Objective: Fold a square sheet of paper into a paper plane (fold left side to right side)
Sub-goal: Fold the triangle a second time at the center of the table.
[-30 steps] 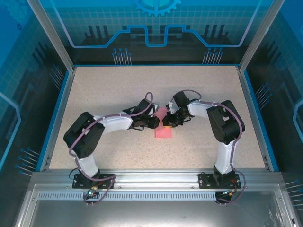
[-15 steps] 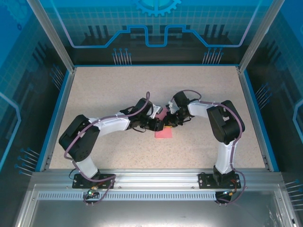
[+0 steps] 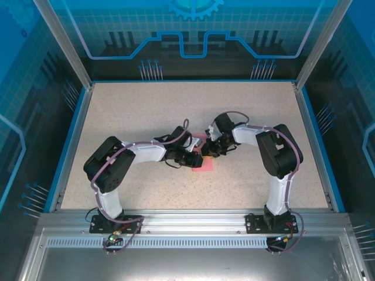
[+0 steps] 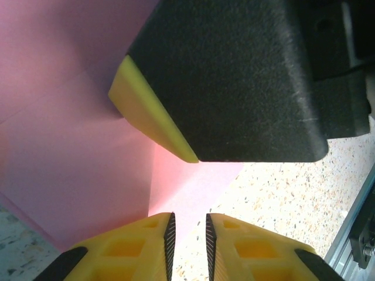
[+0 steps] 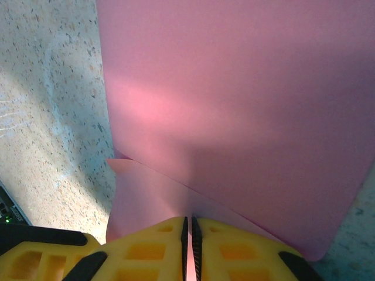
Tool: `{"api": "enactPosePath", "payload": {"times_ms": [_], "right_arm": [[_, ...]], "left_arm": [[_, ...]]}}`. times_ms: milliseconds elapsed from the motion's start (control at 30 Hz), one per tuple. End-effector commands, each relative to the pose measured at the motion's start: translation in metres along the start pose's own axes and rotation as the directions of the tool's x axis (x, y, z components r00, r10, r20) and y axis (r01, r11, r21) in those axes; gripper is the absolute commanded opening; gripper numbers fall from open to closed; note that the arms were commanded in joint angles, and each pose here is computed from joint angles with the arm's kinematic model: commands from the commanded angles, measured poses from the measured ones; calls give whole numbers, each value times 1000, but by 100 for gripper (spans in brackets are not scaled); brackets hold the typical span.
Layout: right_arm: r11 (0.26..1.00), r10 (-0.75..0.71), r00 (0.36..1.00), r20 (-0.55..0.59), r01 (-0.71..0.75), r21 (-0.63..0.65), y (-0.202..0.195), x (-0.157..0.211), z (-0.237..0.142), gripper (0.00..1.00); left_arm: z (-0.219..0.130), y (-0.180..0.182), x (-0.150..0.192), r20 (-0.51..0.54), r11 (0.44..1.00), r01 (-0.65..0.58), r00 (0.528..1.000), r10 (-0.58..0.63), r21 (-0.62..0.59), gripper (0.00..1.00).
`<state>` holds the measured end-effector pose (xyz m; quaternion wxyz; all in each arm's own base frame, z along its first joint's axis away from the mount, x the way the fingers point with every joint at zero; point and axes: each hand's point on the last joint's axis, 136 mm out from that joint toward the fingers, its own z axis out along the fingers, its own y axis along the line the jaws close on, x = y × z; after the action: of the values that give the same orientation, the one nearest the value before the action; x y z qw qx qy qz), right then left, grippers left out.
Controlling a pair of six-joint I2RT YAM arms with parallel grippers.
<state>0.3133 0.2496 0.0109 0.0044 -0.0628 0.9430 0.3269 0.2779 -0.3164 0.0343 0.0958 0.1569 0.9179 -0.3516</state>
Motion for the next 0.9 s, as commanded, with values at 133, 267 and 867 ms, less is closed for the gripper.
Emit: {"api": "enactPosePath", "payload": {"times_ms": [133,267,867], "right_arm": [[995,52,995,-81,-45,86,-25,22,13,15],[995,52,995,-81,-45,87,-25,21,13,15],[995,54,995,-89,-46,91,-27,22,14,15]], "left_arm": [[6,17,20,-51,998,49,997,-51,-46,23],[7,21,23,-56,997,55,997,-59,-59,23],[-1,33,61,-110,993,86,989,-95,-84,19]]}}
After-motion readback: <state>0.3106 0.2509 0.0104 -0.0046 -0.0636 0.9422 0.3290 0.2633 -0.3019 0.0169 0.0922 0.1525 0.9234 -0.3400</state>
